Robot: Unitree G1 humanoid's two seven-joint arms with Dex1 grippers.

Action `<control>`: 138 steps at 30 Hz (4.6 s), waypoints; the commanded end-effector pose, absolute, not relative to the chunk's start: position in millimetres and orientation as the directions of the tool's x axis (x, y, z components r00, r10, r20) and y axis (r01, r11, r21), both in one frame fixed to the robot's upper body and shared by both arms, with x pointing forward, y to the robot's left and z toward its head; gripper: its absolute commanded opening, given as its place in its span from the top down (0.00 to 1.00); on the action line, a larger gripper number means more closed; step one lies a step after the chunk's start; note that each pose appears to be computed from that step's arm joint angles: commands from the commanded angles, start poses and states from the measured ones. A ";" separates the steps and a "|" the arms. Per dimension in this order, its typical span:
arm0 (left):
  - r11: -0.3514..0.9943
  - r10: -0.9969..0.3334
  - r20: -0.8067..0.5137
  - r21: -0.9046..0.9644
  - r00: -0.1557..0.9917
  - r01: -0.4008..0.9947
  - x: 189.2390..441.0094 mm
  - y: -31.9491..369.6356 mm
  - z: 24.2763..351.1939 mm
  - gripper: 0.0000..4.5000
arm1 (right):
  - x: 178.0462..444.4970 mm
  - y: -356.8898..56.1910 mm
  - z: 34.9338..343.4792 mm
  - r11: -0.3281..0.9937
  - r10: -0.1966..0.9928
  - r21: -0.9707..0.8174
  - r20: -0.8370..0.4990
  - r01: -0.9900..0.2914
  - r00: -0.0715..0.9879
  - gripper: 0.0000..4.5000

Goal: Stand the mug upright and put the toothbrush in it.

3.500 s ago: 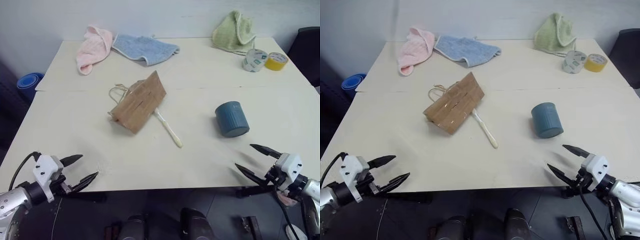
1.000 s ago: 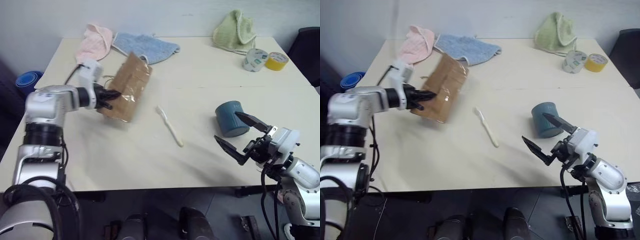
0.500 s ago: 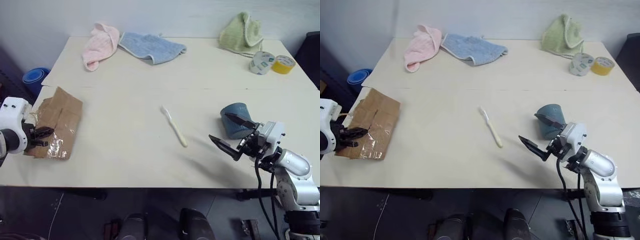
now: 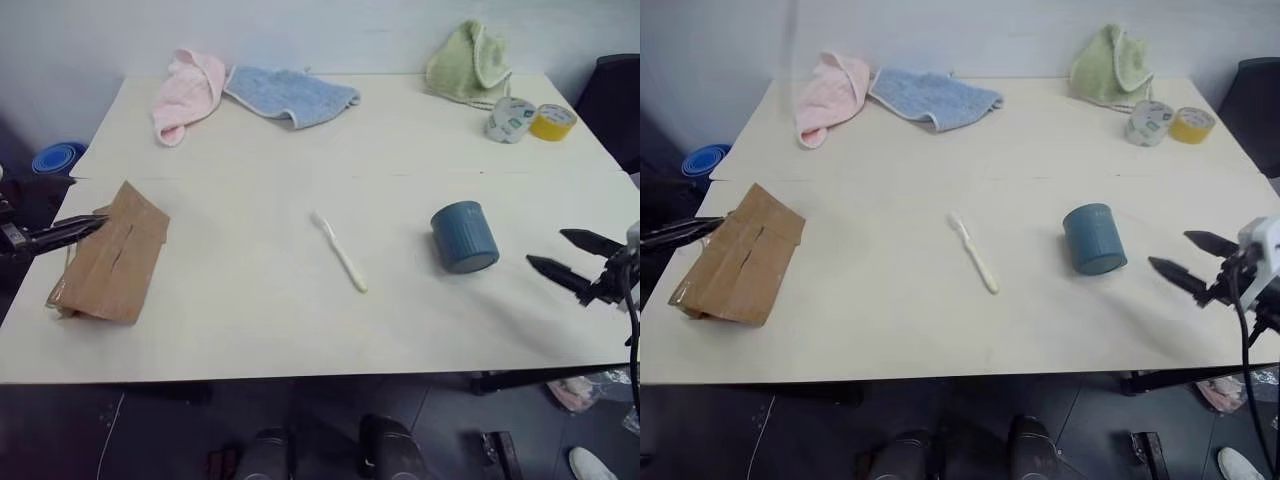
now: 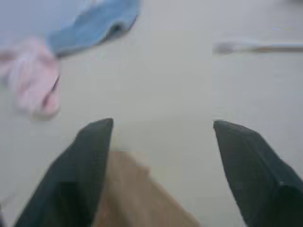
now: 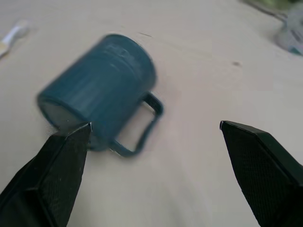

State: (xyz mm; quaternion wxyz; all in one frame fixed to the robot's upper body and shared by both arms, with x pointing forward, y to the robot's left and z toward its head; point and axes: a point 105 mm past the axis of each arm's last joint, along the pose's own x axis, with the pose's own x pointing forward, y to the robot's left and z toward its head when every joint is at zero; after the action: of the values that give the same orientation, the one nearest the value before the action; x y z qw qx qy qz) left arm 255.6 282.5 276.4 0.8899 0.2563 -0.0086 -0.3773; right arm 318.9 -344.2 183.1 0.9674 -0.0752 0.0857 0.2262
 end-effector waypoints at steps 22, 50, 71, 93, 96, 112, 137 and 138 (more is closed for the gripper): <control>0.362 -0.926 -0.042 0.187 0.375 0.913 233.7 153.2 196.1 0.01 | 393.9 -290.7 146.3 0.861 0.267 -0.069 -0.782 -0.504 0.563 0.00; 0.512 -0.857 0.004 0.132 0.516 0.849 244.7 173.5 177.6 0.00 | 413.4 -185.1 261.2 0.607 0.791 -0.228 0.080 -0.762 0.606 0.99; 0.660 -0.747 0.041 0.164 0.663 0.734 262.5 202.1 173.2 0.00 | 371.2 -204.5 155.6 0.705 0.693 -0.420 0.241 -0.571 0.679 0.44; 0.774 -0.632 -0.184 -0.191 0.753 0.603 291.4 175.0 171.0 0.00 | 249.1 -262.2 174.2 0.577 0.783 -0.509 0.122 -0.639 0.610 0.01; 0.758 -0.653 -0.270 -0.235 0.708 0.609 324.7 131.7 173.8 0.00 | 250.9 -259.7 175.5 0.583 0.781 -0.504 0.132 -0.637 0.611 0.01; 0.792 -0.582 -0.606 -0.268 0.543 0.549 387.9 3.4 137.2 0.00 | 247.7 -245.0 177.3 0.608 0.775 -0.464 0.171 -0.644 0.608 0.01; 0.830 -0.422 -0.748 -0.092 0.512 0.550 399.3 37.9 87.9 0.96 | 261.1 -239.3 183.7 0.624 0.771 -0.389 0.168 -0.678 0.614 0.00; 0.831 -0.428 -0.721 -0.077 0.545 0.550 404.5 45.9 95.5 0.96 | 260.9 -239.7 183.7 0.625 0.771 -0.388 0.167 -0.678 0.615 0.00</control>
State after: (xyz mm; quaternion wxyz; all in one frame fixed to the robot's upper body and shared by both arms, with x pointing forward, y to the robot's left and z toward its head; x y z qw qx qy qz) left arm 406.3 11.9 131.4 0.8818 0.0661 0.3316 -0.3287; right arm 265.4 -237.9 172.2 0.8914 -0.1304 -0.1457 0.4089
